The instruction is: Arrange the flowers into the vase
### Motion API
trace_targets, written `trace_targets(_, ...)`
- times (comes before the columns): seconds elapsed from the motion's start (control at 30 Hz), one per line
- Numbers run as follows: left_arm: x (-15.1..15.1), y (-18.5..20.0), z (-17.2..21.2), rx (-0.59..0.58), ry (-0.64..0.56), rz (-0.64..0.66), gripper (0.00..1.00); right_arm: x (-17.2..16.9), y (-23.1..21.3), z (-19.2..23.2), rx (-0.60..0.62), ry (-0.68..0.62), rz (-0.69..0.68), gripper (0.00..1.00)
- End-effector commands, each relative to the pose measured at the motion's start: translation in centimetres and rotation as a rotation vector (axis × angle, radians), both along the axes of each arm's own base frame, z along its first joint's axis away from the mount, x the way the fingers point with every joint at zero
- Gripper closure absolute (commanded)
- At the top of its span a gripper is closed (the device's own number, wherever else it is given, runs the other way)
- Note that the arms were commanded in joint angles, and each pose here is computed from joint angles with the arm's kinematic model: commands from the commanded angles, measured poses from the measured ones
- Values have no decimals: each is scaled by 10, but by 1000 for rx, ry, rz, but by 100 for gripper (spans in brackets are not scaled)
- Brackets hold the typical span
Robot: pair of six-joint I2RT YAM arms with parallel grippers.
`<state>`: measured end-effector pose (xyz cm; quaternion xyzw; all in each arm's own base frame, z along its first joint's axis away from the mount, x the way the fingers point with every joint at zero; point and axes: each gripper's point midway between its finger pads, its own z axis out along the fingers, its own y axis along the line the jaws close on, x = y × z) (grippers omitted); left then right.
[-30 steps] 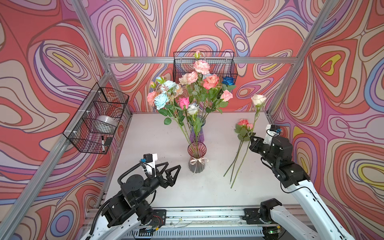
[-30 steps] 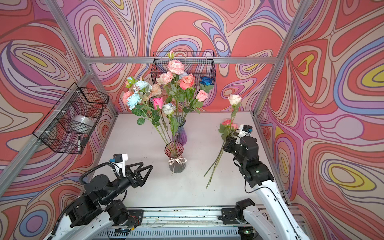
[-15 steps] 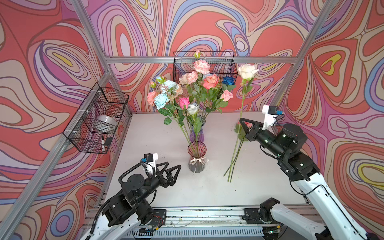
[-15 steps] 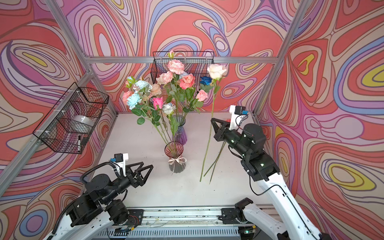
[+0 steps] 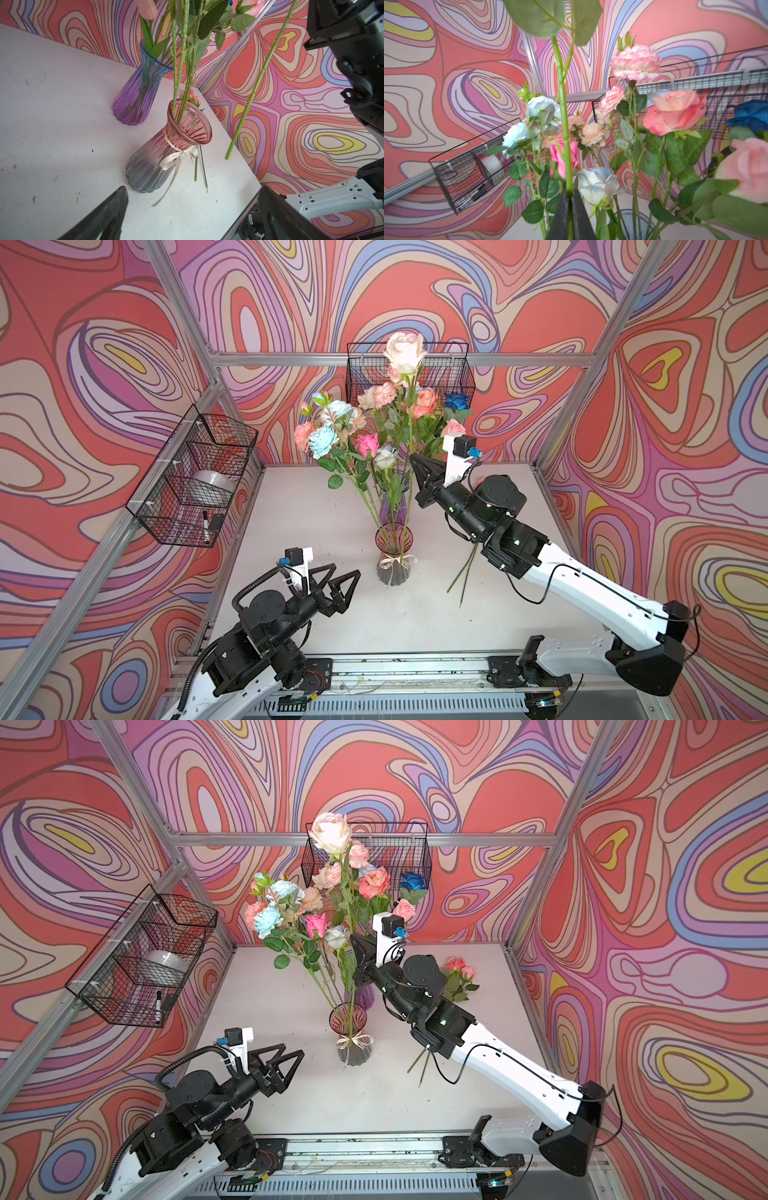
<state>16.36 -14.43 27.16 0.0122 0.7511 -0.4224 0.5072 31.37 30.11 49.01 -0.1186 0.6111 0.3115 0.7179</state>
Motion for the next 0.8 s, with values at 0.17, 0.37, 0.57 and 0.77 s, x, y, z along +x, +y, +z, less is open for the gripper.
trace_targets(0.17,-2,2,3,-9,-5,2,0,14,-10,22,26,-188,-202,100)
trace_targets(0.37,-2,3,2,-7,-7,5,0,21,-6,-27,-23,-128,-222,100)
trace_targets(0.57,-1,2,3,-5,-9,4,0,19,-7,-84,-6,-34,-206,100)
trace_targets(0.77,-1,0,2,-2,-3,-1,0,18,-3,-138,-20,108,-168,100)
